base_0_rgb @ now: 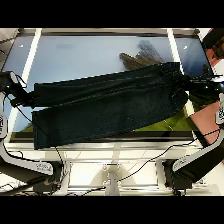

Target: Fold the clothes and pants, and hang the long-sleeved shirts on hangers.

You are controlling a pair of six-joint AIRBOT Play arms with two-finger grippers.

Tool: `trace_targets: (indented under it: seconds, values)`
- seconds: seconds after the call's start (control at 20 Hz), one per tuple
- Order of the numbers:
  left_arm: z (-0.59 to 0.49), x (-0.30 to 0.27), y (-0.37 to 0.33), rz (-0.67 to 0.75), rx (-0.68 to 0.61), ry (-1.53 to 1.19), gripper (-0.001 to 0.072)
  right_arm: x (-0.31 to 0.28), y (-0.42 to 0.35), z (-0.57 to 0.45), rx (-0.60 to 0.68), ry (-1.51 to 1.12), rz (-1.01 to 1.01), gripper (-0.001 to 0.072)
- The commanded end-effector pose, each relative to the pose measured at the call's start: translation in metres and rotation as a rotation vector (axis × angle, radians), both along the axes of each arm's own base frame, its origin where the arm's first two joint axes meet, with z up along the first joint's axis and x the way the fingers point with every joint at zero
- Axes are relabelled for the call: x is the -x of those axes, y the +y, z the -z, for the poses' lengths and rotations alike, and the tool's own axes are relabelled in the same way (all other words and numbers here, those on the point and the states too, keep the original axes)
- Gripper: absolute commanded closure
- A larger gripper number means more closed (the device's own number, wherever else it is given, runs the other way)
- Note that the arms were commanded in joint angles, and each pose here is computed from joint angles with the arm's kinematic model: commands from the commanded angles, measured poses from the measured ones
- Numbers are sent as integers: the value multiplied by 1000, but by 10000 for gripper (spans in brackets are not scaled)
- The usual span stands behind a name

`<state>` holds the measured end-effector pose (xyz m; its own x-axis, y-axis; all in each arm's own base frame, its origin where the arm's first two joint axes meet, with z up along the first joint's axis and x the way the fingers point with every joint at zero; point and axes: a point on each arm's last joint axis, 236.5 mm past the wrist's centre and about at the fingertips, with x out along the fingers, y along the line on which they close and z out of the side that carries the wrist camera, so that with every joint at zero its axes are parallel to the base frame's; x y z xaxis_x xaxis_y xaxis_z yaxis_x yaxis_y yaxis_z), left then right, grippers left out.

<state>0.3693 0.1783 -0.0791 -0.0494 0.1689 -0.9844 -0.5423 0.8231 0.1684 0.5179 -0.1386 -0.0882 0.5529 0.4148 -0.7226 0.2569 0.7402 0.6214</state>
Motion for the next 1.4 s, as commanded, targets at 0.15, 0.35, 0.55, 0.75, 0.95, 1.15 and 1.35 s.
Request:
trace_targets:
  seconds: [0.15,0.35,0.55,0.75,0.95,1.15,1.35]
  values:
    - [13,5,1,-2,8,36,674,1,-2,2,16,6,-6,676]
    - [29,-9,3,14,0,2,674,2,-1,2,-30,42,52,677]
    - [27,-44,11,37,-36,-145,675,11,-4,3,-21,82,93,678]
    - [23,-74,18,60,-70,-266,675,28,-12,-7,35,61,199,678]
    - [36,-98,12,66,-55,-347,676,61,-9,-2,41,74,324,677]
    - [45,-121,-5,108,-52,-408,677,91,3,-4,24,69,406,678]
    - [44,-127,-8,118,-55,-427,678,98,5,-13,35,49,420,677]
